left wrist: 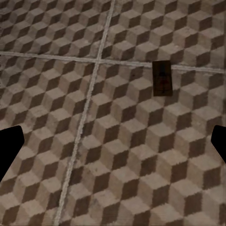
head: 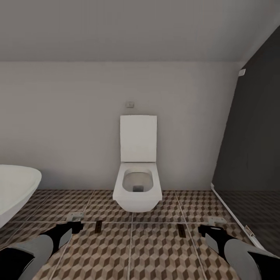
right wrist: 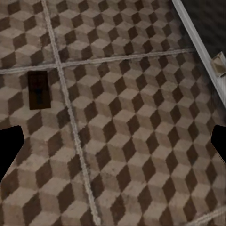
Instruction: Take the four mousetraps from the cabinet in the bathroom and place them on the bathroom floor. Make sure all four end up on the same floor surface, and ensure that at least two of them are either under or directly next to the same bathroom sink.
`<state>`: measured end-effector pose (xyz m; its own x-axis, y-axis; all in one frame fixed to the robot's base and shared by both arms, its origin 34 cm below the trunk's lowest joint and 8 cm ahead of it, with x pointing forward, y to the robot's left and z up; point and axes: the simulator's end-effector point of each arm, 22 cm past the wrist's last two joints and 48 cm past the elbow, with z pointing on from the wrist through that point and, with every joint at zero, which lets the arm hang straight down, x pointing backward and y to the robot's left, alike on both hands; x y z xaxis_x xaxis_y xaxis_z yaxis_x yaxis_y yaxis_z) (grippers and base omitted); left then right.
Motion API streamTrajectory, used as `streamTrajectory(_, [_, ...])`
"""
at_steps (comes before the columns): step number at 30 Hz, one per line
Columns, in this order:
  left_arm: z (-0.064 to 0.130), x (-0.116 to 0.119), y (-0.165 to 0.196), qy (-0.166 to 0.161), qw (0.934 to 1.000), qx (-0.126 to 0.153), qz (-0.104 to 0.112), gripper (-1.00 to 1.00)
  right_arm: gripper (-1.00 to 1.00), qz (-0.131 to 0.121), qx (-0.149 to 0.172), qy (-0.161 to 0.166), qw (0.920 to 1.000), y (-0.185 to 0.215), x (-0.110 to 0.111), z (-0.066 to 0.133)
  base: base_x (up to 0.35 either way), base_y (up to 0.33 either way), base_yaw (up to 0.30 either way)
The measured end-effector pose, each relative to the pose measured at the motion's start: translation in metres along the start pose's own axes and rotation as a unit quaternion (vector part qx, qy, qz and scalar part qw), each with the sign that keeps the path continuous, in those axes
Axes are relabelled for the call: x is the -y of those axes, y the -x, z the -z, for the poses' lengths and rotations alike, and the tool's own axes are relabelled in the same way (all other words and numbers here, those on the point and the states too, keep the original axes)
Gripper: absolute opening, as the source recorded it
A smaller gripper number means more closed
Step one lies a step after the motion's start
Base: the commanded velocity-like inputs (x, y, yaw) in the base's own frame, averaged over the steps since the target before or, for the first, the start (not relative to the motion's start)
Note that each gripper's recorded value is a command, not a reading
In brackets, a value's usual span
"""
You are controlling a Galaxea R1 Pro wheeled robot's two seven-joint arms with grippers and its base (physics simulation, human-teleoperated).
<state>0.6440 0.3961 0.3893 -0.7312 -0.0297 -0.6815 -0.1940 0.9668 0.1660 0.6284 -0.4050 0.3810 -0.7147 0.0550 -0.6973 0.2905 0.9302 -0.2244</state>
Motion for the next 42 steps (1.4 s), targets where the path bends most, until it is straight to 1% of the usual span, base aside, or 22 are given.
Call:
streamTrajectory(3, [0.003, -0.003, -0.006, 0.001, 1.0, -0.008, 0.004, 1.0, 1.0, 0.0, 0.0, -0.005, 1.0, 0.006, 0.008, 0.002, 0.0, 0.0, 0.0])
streamTrajectory(6, [0.006, -0.005, -0.019, 0.002, 0.9998, -0.02, 0.008, 1.0, 1.0, 0.001, -0.002, -0.009, 1.0, 0.009, 0.016, 0.004, 0.0, 0.0, 0.0])
streamTrajectory(11, [0.012, -0.009, -0.042, 0.003, 0.999, -0.041, 0.016, 1.0, 1.0, 0.006, -0.016, -0.014, 0.9998, -0.003, 0.024, 0.009, 0.0, 0.0, 0.0])
streamTrajectory(12, [0.013, -0.009, -0.04, 0.003, 0.999, -0.041, 0.016, 1.0, 1.0, 0.006, -0.016, -0.014, 0.9998, -0.002, 0.025, 0.01, 0.0, 0.0, 0.0])
streamTrajectory(20, [0.025, -0.013, -0.07, 0.004, 0.9973, -0.069, 0.023, 1.0, 1.0, 0.019, -0.048, -0.021, 0.9985, -0.04, 0.04, 0.02, 0.0, 0.0, 0.0])
streamTrajectory(25, [0.033, -0.015, -0.087, 0.005, 0.9961, -0.084, 0.026, 1.0, 1.0, 0.024, -0.059, -0.023, 0.9977, -0.053, 0.046, 0.028, 0.0, 0.0, 0.0])
streamTrajectory(26, [0.035, -0.015, -0.085, 0.005, 0.9961, -0.084, 0.026, 1.0, 1.0, 0.025, -0.059, -0.023, 0.9977, -0.051, 0.047, 0.029, 0.0, 0.0, 0.0])
streamTrajectory(34, [0.051, -0.019, -0.114, 0.007, 0.9933, -0.112, 0.029, 1.0, 1.0, 0.033, -0.082, -0.026, 0.9957, -0.074, 0.055, 0.043, 0.0, 0.0, 0.0])
streamTrajectory(35, [0.052, -0.02, -0.112, 0.007, 0.9933, -0.112, 0.029, 1.0, 1.0, 0.034, -0.082, -0.026, 0.9957, -0.072, 0.055, 0.044, 0.0, 0.0, 0.0])
streamTrajectory(42, [0.069, -0.024, -0.141, 0.011, 0.9897, -0.137, 0.04, 1.0, 1.0, 0.043, -0.107, -0.027, 0.9929, -0.1, 0.063, 0.06, 0.0, 0.0, 0.0])
